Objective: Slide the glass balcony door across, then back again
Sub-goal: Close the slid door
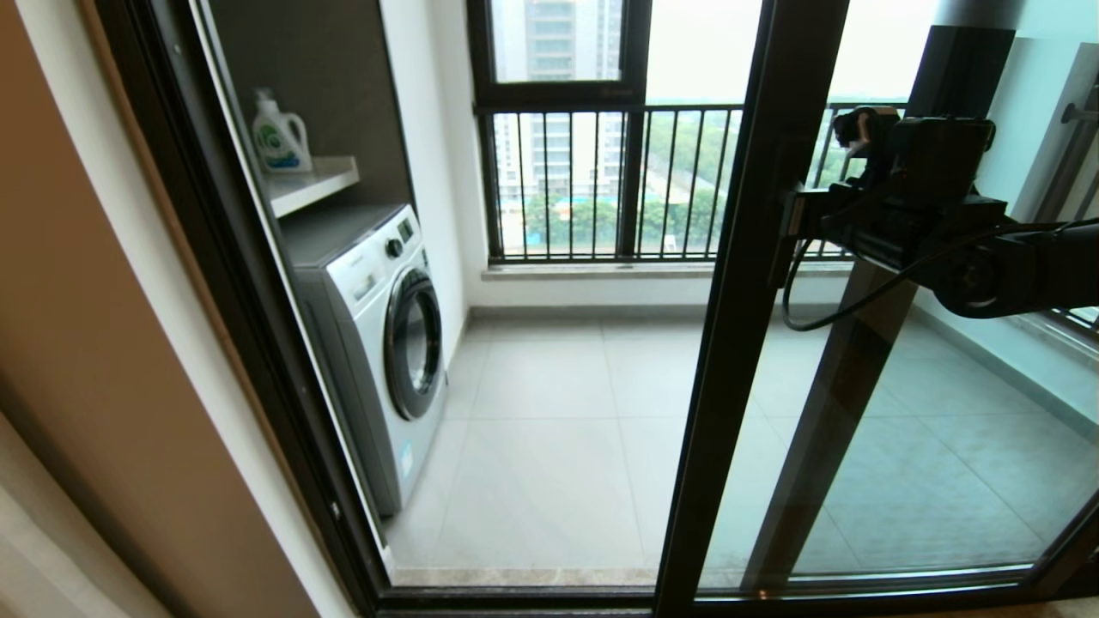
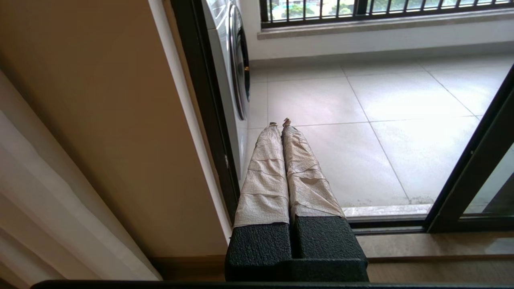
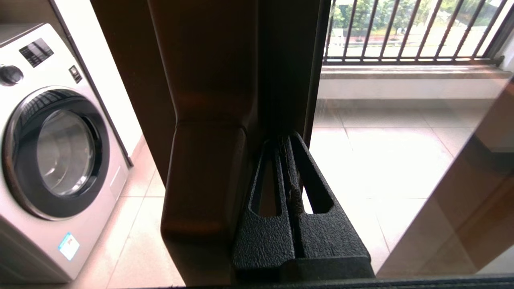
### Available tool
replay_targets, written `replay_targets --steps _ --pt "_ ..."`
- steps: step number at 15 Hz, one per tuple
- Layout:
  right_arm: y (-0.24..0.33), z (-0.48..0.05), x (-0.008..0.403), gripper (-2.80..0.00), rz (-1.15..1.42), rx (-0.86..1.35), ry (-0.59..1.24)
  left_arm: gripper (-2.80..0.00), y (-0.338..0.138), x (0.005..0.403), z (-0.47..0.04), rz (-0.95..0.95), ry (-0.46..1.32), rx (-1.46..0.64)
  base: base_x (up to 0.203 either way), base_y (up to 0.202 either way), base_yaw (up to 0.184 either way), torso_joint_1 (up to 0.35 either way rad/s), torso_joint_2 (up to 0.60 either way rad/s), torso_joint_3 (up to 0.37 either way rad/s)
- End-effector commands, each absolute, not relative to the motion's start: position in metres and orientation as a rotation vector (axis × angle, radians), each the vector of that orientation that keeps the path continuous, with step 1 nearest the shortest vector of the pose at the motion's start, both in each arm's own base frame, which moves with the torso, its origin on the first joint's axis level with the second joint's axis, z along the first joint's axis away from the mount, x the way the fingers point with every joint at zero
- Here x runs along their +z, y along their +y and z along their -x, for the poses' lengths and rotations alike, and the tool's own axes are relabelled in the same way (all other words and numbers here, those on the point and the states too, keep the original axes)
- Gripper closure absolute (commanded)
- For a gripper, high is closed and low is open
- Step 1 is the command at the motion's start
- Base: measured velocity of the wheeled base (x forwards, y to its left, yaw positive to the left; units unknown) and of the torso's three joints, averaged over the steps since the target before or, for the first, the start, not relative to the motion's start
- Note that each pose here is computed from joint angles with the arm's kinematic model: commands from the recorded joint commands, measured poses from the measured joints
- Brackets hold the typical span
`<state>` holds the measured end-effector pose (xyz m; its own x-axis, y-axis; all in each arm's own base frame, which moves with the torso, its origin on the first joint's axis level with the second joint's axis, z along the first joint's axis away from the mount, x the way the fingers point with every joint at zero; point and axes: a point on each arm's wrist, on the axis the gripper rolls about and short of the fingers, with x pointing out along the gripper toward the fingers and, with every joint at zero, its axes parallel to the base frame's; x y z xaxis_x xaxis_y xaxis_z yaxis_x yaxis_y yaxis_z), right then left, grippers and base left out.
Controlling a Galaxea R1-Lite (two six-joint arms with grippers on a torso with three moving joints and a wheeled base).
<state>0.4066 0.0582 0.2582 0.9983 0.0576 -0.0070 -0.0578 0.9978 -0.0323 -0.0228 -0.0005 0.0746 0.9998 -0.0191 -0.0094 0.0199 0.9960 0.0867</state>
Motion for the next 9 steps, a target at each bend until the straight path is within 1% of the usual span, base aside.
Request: replay_targets --steps 1,9 --pt "0.081 -0.404 0.256 0.00 0.034 0.096 0.010 0.00 -0.001 0.075 0.023 -0.087 0.010 -0.019 0.000 0.000 0.000 0.000 0.00 0.000" --pt "0.145 -0.400 0.250 0.00 0.034 0.173 0.007 0.00 -0.001 0.075 0.023 -0.087 0.010 -0.019 0.000 0.000 0.000 0.000 0.00 0.000"
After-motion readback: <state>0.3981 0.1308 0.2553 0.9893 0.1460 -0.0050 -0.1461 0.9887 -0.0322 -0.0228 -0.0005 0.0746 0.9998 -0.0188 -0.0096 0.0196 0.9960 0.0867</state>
